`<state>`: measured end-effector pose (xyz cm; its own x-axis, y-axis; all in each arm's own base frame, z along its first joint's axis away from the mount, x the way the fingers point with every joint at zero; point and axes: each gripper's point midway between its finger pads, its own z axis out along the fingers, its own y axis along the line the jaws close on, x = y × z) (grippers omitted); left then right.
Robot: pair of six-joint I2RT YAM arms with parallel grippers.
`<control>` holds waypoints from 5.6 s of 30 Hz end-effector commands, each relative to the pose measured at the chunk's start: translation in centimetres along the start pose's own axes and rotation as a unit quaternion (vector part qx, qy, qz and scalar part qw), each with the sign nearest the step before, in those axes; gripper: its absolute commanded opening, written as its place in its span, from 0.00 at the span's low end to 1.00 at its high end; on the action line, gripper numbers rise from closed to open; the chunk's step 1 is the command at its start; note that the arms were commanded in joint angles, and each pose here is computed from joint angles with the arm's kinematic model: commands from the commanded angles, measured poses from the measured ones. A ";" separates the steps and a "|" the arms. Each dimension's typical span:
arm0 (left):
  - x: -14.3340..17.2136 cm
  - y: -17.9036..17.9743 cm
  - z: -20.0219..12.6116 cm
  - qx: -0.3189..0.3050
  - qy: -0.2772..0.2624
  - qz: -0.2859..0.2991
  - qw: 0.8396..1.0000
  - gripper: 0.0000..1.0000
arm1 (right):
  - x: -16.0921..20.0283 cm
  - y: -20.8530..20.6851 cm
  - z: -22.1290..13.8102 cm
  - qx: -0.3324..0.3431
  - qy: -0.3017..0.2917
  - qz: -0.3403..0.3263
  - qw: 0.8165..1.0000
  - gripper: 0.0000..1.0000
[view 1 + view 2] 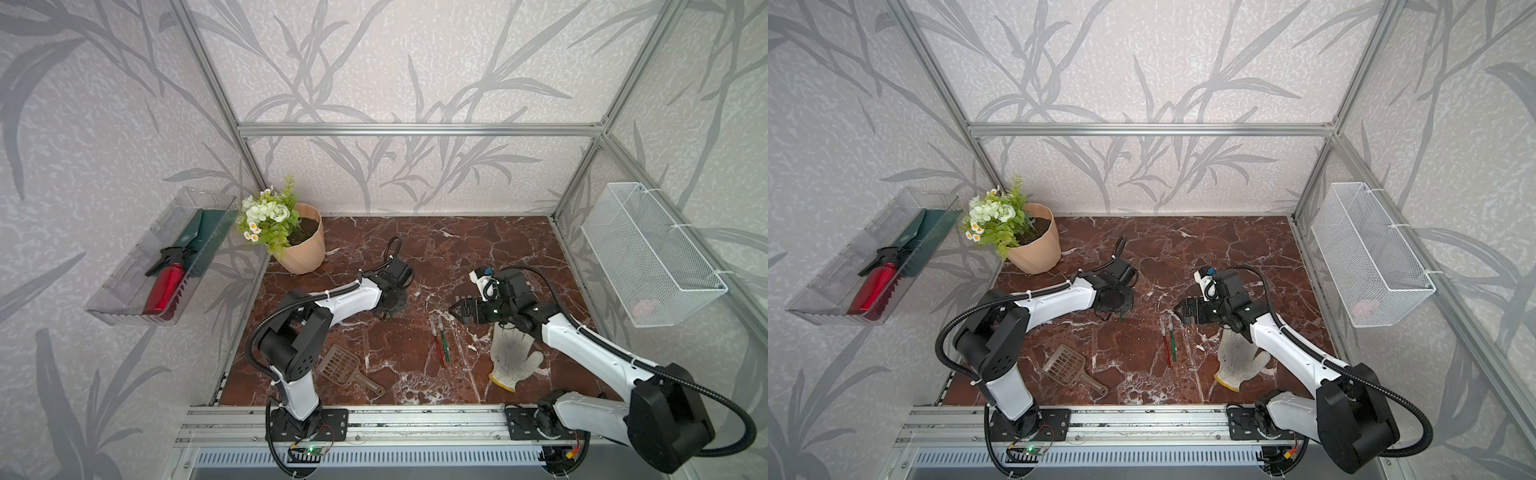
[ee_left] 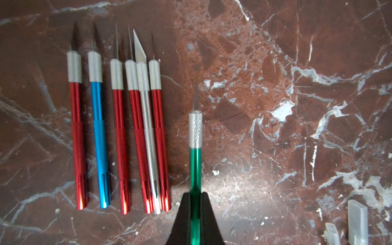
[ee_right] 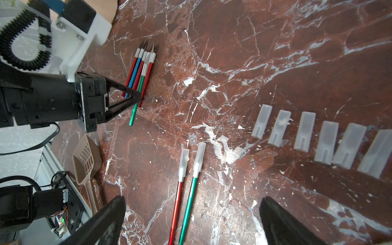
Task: Remove protective caps from carving knives
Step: Place the carving knife at the center of the board, then pick up the carving knife from the center of the board.
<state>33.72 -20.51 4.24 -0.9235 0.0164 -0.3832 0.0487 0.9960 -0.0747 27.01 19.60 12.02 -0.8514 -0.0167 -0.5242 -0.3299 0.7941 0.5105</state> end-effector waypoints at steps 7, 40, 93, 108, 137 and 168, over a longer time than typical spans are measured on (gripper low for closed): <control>-1.4 0.6 0.9 -0.020 0.001 0.010 1.000 0.06 | 0.4 -0.2 0.1 0.005 0.002 -0.005 1.000 0.99; -2.5 0.7 1.8 -0.019 0.005 0.009 1.000 0.18 | 0.5 -0.4 -0.2 0.012 -0.006 -0.007 1.000 0.99; 13.4 -15.4 -4.3 0.095 0.003 -0.048 0.994 0.30 | 6.0 1.3 -8.7 0.025 -0.009 -0.006 1.000 0.99; 13.9 -15.2 -2.5 0.074 0.010 -0.043 0.996 0.25 | 6.1 1.0 -8.5 0.033 -0.006 -0.004 0.999 0.99; 11.2 -11.4 -2.0 0.134 0.012 0.046 0.990 0.08 | 1.5 0.7 -3.8 0.031 -0.037 0.036 0.998 0.91; 7.2 -10.4 -6.0 0.238 -0.087 0.099 0.962 0.08 | -1.3 4.5 2.1 -0.057 0.023 0.067 0.996 0.52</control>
<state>23.71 -29.99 6.79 -0.8302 0.1384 -0.5399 0.3850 0.8429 -0.3759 26.97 23.23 11.90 -0.9191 0.0803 -0.3857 -0.1962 0.7557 0.6248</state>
